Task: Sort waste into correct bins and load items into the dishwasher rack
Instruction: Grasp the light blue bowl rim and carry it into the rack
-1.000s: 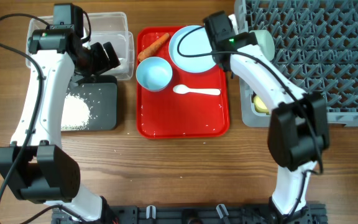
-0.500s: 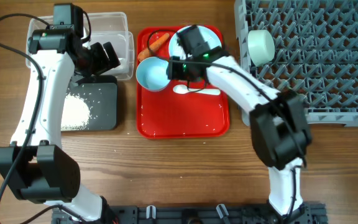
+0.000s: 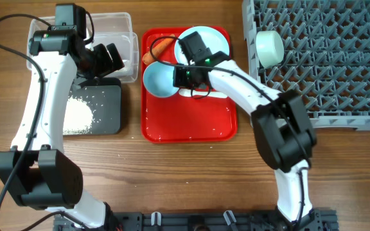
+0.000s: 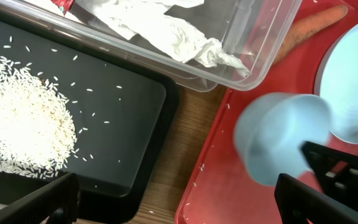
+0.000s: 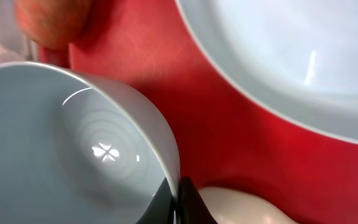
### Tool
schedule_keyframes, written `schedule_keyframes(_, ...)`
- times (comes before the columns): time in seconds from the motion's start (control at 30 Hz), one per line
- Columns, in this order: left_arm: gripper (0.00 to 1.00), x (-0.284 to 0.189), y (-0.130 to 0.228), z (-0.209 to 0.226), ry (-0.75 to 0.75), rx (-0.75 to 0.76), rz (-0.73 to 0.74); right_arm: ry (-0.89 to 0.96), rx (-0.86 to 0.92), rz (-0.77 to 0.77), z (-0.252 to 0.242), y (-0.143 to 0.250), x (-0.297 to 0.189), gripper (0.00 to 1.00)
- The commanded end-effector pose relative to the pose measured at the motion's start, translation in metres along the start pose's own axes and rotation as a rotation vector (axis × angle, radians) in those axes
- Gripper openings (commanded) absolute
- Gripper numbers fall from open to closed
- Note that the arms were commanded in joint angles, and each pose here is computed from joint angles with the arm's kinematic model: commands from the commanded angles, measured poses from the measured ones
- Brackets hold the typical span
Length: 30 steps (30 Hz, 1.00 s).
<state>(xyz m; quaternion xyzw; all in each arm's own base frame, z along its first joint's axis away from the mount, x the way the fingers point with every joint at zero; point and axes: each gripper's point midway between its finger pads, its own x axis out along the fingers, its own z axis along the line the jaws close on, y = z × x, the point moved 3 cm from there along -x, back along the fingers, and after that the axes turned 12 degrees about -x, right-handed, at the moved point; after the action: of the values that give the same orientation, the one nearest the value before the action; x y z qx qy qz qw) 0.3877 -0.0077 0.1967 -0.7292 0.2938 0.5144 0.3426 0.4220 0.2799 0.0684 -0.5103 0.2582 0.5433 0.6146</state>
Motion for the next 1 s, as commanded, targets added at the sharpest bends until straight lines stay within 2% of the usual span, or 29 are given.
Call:
schedule_keyframes(0.0,1.0,0.0,-0.002,0.002,-0.005,-0.002,-0.005,0.068,-0.017,-0.279,-0.014,-0.056,-0.122,0.04)
schedule_keyframes(0.07,1.0,0.0,-0.002,0.002,-0.005,-0.002,-0.005,0.258,0.063,-0.444,-0.056,-0.071,-0.199,0.04)
schedule_keyframes(0.1,1.0,0.0,-0.002,0.002,-0.005,-0.002,-0.005,0.351,0.097,-0.487,-0.074,-0.071,-0.222,0.04)
schedule_keyframes(0.17,1.0,0.0,-0.002,0.002,-0.005,-0.002,-0.005,0.651,0.19,-0.571,-0.13,-0.062,-0.282,0.04)
schedule_keyframes(0.27,1.0,0.0,-0.002,0.002,-0.005,-0.002,-0.005,1.052,0.303,-0.546,-0.198,-0.033,-0.334,0.05)
schedule_keyframes(0.37,1.0,0.0,-0.002,0.002,-0.005,-0.002,-0.005,1.245,0.345,-0.501,-0.226,-0.014,-0.36,0.04)
schedule_keyframes(0.4,1.0,0.0,-0.002,0.002,-0.005,-0.002,-0.005,1.286,0.297,-0.439,-0.233,-0.01,-0.365,0.04)
schedule_keyframes(0.47,1.0,0.0,-0.002,0.002,-0.005,-0.002,-0.005,1.31,0.266,-0.415,-0.244,-0.012,-0.371,0.05)
schedule_keyframes(0.57,1.0,0.0,-0.002,0.002,-0.005,-0.002,-0.005,1.353,0.074,-0.37,-0.248,-0.04,-0.366,0.04)
schedule_keyframes(0.77,1.0,0.0,-0.002,0.002,-0.005,-0.002,-0.005,1.473,-0.261,-0.08,-0.279,-0.07,-0.322,0.04)
schedule_keyframes(0.87,1.0,0.0,-0.002,0.002,-0.005,-0.002,-0.005,1.568,-0.313,-0.007,-0.303,-0.084,-0.31,0.04)
schedule_keyframes(0.97,1.0,0.0,-0.002,0.002,-0.005,-0.002,-0.005,1.585,-0.416,0.176,-0.326,-0.08,-0.286,0.04)
